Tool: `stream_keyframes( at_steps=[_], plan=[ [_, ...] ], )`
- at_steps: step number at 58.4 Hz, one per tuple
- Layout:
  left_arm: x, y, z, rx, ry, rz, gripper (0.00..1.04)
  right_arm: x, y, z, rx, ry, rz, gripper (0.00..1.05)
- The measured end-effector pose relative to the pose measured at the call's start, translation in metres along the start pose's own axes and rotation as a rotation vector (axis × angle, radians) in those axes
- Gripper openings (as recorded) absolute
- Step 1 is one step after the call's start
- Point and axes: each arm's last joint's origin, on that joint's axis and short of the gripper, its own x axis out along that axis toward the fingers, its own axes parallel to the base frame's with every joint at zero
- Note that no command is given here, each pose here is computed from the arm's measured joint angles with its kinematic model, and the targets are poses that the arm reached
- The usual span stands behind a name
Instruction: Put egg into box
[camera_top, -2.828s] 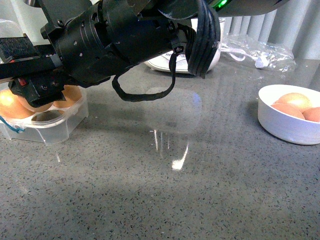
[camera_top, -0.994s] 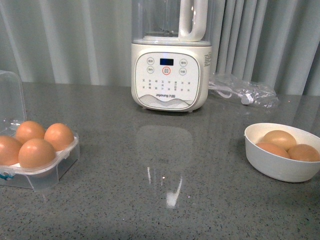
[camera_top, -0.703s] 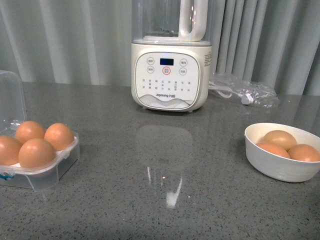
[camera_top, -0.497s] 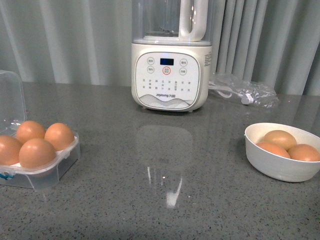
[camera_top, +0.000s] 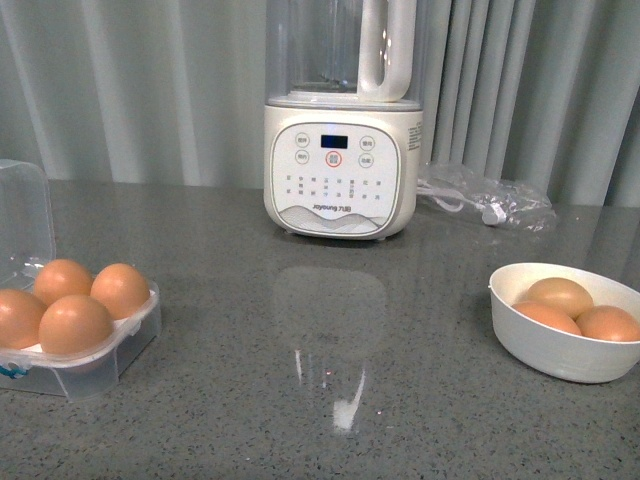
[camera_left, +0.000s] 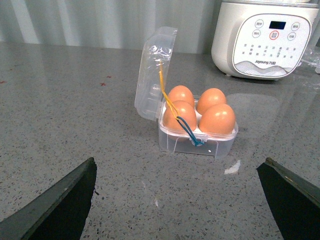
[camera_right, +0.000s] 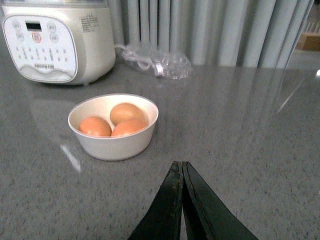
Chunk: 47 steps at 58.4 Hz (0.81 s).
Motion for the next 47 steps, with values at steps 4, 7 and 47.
stream_keyframes(
  at_steps=[4,7,47],
  plan=[
    [0.0,0.0,0.0,0.0,0.0,0.0,0.98,-0.002,0.0,0.0,0.0,-0.002,0.0,0.03],
    [0.0,0.0,0.0,0.0,0.0,0.0,0.98,-0.003,0.0,0.0,0.0,-0.004,0.0,0.03],
    [0.0,0.0,0.0,0.0,0.001,0.0,0.98,-0.021,0.0,-0.003,0.0,0.002,0.002,0.03]
  ],
)
